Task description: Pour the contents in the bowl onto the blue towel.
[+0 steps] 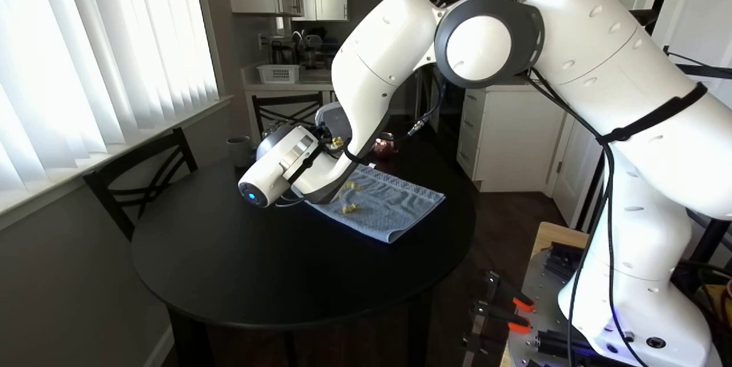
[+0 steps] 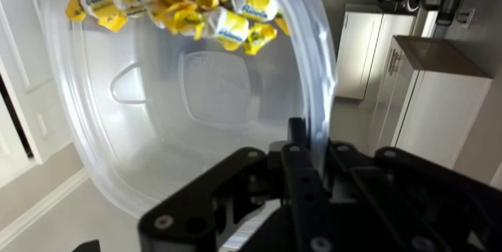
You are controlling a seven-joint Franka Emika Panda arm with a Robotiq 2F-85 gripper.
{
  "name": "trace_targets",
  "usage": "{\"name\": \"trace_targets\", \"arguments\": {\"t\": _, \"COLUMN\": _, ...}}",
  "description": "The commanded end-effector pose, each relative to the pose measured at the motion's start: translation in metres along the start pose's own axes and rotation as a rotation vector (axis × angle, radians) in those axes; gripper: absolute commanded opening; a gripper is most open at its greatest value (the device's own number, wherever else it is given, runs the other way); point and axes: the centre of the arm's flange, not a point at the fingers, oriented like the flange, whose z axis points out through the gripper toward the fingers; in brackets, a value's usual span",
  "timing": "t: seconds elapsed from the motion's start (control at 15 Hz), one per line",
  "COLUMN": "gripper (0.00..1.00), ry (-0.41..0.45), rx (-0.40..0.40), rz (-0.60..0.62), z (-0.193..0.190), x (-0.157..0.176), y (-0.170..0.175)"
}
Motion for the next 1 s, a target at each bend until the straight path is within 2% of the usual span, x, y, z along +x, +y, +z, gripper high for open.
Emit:
{"name": "trace_targets", "arguments": {"t": 0.0, "gripper": 0.01, "ry": 0.153, "rx": -0.038, "rz": -0.061, "z": 0.023, "x": -0.009, "y": -0.003}}
{"name": "trace_targets", "arguments": {"t": 0.33, "gripper": 0.01, "ry": 0.215, "rx": -0.071, "rz": -0.128, "z": 0.029, "x": -0.027, "y": 0.001}}
{"name": "trace_targets", "arguments": {"t": 0.93, "gripper": 0.01, "ry": 0.229, "rx": -0.101, "rz": -0.235, "z": 0.023, "x": -0.031, "y": 0.005}}
